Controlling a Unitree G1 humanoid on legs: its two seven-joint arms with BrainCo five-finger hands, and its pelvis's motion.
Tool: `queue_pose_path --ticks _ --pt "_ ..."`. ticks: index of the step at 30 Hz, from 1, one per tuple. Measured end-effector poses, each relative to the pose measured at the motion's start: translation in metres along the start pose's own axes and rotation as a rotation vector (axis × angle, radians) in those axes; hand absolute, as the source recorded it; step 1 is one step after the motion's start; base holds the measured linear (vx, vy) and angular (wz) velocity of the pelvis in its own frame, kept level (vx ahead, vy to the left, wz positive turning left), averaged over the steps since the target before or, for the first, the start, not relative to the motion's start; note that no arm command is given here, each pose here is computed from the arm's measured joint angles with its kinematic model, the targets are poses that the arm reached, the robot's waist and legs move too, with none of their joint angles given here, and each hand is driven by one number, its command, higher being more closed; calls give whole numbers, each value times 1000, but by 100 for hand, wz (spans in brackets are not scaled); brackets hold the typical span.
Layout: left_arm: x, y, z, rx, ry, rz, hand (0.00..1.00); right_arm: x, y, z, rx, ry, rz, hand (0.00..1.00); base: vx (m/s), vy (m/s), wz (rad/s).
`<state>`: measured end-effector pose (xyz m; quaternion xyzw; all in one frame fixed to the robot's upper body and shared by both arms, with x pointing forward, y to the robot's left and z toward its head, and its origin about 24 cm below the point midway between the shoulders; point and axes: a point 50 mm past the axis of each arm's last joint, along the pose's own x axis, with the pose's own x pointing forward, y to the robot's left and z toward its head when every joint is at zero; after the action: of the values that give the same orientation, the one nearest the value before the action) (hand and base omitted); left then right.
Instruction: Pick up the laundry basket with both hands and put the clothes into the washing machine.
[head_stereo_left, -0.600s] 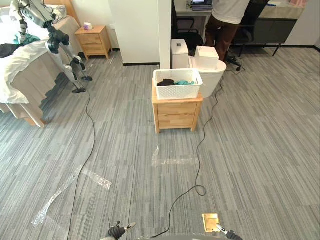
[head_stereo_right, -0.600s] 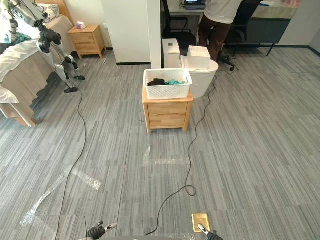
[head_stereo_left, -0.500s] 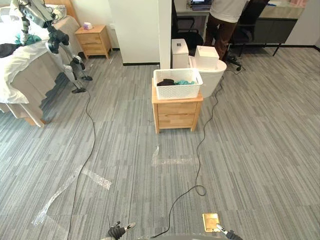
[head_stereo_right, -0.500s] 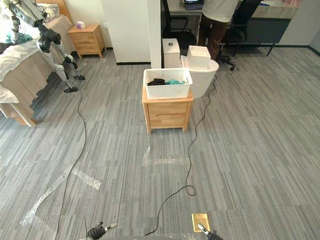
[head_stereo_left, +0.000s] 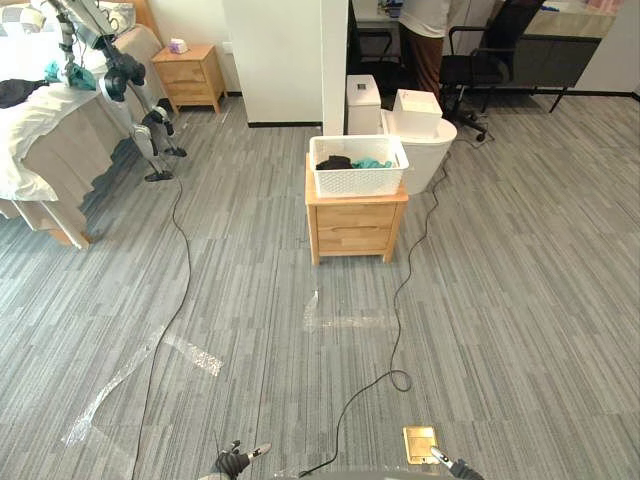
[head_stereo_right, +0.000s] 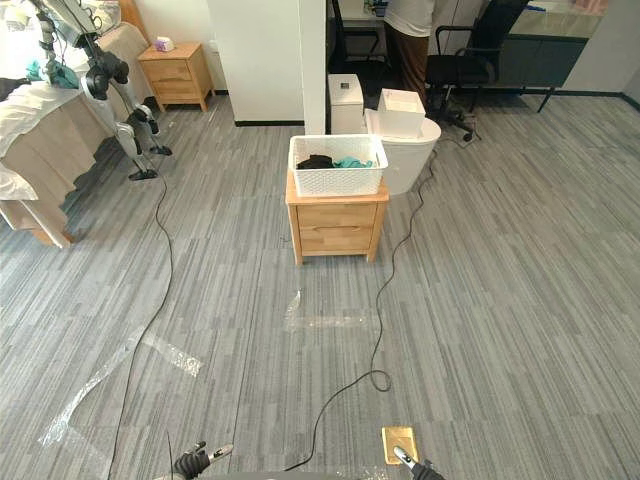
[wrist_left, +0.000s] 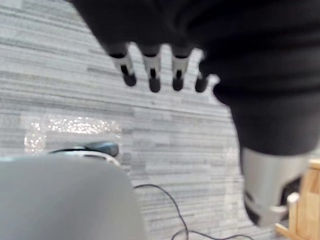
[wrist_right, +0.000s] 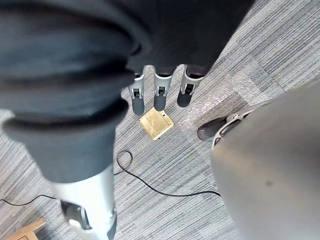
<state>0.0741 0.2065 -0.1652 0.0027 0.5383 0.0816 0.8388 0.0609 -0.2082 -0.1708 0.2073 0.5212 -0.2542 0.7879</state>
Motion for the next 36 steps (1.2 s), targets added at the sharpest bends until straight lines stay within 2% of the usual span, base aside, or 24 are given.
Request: queue_pose_path --ticks 25,27,33,36 --pt "2 -1 8 -4 -19 -7 0 2 2 8 -5 -14 7 0 4 4 2" --pt "4 -4 17 22 -40 -22 0 1 -7 11 31 -21 -16 0 58 98 21" --pt "6 0 28 28 -61 -12 0 3 0 20 96 -49 4 0 215 109 11" --pt "10 -15 46 3 -101 -44 0 3 3 13 156 -25 2 0 587 -90 59"
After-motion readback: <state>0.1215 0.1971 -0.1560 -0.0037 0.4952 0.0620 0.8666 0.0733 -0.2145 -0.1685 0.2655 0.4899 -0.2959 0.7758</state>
